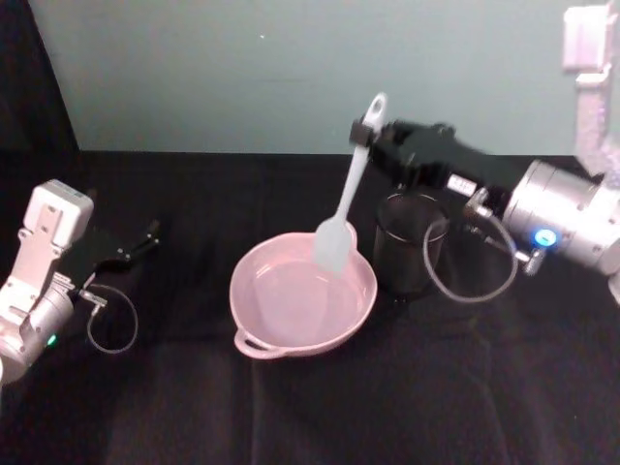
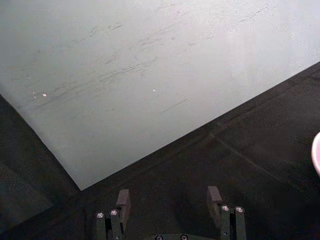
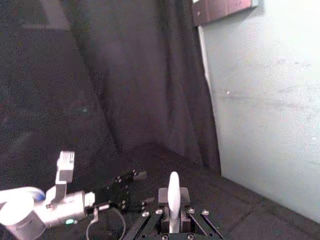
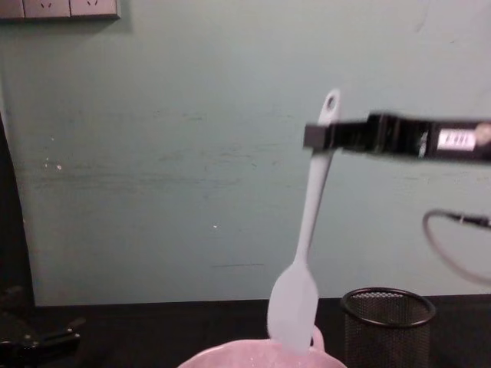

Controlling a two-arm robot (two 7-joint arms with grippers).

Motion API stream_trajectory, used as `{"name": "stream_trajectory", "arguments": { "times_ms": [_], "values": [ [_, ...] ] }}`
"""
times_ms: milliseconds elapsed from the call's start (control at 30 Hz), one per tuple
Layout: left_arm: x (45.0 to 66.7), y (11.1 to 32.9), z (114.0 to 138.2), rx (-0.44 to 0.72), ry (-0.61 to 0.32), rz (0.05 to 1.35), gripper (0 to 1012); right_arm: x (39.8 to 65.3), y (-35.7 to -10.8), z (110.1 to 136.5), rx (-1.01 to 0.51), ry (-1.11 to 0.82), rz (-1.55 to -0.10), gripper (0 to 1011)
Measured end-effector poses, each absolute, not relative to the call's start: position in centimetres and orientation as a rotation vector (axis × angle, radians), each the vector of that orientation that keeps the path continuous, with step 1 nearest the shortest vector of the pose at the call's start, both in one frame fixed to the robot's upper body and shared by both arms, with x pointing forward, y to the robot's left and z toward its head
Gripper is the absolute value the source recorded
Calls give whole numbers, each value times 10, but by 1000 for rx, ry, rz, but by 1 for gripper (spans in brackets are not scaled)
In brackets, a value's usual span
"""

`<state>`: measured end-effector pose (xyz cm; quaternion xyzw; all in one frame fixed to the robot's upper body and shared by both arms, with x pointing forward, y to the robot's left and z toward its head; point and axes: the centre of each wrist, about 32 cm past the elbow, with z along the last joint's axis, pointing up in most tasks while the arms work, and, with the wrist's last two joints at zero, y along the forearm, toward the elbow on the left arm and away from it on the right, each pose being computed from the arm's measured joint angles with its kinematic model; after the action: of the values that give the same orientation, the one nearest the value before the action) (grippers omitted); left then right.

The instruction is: Use the one hand to pick up the spoon and stir the clear water in the bowl.

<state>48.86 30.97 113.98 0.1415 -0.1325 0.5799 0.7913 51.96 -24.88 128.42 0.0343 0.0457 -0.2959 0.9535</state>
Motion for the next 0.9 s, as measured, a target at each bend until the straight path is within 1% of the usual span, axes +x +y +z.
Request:
{"name": "stream_trajectory", "arguments": {
  "times_ms": [233, 267, 500, 900],
  "values": [
    [489, 310, 1140, 305, -285, 1248, 1011, 527, -233, 1255, 45, 84, -557, 114],
    [489, 310, 1140, 305, -285, 1248, 1011, 527, -233, 1255, 45, 84, -557, 114],
    [489, 310, 1140, 304, -285, 1248, 1011, 532, -217, 1229, 45, 47, -555, 114],
    [489, 310, 1140, 304, -285, 1248, 1011, 541, -193, 1209, 15, 62, -527, 114]
  ]
}}
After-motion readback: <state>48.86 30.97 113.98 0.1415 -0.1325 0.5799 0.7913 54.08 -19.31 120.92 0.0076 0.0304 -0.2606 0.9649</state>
